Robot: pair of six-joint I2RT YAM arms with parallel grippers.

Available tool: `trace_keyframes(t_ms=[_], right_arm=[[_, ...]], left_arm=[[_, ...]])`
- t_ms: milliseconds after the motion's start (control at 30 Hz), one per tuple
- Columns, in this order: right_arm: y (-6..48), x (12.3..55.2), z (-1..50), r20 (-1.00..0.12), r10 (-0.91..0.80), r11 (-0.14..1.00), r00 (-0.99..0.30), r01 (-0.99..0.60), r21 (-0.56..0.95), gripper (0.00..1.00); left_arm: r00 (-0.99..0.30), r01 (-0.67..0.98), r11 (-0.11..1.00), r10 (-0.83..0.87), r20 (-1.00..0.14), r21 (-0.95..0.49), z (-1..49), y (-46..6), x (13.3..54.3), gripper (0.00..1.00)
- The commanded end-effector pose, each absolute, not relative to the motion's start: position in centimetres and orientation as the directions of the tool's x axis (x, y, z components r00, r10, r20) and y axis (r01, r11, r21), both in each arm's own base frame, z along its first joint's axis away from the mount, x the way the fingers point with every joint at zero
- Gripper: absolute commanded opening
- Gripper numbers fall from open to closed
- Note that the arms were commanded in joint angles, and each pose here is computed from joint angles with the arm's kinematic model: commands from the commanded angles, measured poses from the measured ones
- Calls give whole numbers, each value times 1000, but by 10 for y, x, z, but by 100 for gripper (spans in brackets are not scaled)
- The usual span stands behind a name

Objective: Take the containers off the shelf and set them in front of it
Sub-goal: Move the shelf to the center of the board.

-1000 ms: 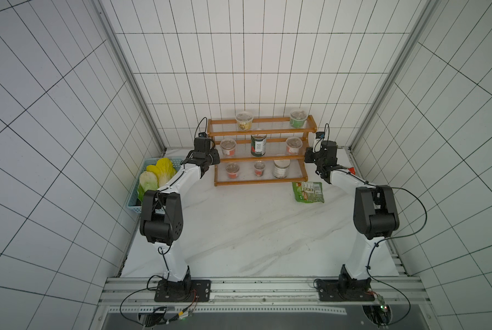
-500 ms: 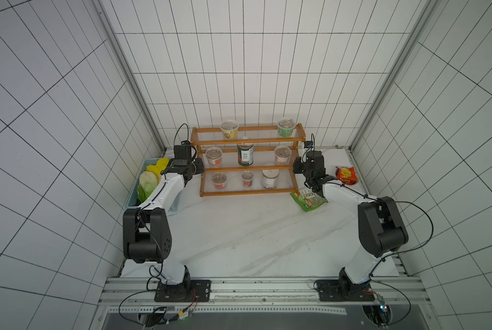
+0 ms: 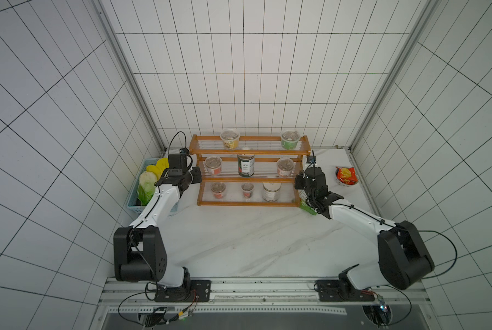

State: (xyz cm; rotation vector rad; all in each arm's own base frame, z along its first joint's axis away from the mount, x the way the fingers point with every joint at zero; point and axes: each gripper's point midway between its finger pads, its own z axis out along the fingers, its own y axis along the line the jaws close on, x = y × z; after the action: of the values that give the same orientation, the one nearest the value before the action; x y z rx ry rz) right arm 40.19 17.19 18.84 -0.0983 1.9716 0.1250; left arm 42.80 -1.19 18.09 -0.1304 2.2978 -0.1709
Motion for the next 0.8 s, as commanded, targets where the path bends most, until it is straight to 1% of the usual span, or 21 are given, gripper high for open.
trace_keyframes(t_ms=[0,133,200,400,467,533,667,767], right_arm=[[178,375,163,-878,-106,979,-468,-202,-11,7],[169,373,161,-875,-145,979,-463,-193,-60,9],[161,375,160,-876,-138,981,-462,-186,-57,10],[155,379,161,-878,-131,979,-461,-201,-41,15],[154,380,161,-879,-131,977,-459,-211,-35,19],[152,380,163,-880,-129,976,-458,-217,-30,25],[147,379,171,-885,-132,973,-447,-229,-30,34],[140,378,178,-888,-133,972,-441,-234,-29,40]], left_arm=[[-725,38,994,-41,-688,-99,158,-32,416,5],[-742,64,988,-46,-669,-139,153,-49,416,5],[-748,78,988,-32,-663,-136,149,-56,415,6],[-746,31,994,-47,-664,-105,151,-47,414,8],[-739,20,994,-58,-671,-108,156,-45,412,11],[-734,22,992,-68,-676,-124,161,-48,410,17],[-716,19,990,-85,-693,-140,172,-48,405,20],[-706,24,987,-98,-702,-161,181,-50,401,25]])
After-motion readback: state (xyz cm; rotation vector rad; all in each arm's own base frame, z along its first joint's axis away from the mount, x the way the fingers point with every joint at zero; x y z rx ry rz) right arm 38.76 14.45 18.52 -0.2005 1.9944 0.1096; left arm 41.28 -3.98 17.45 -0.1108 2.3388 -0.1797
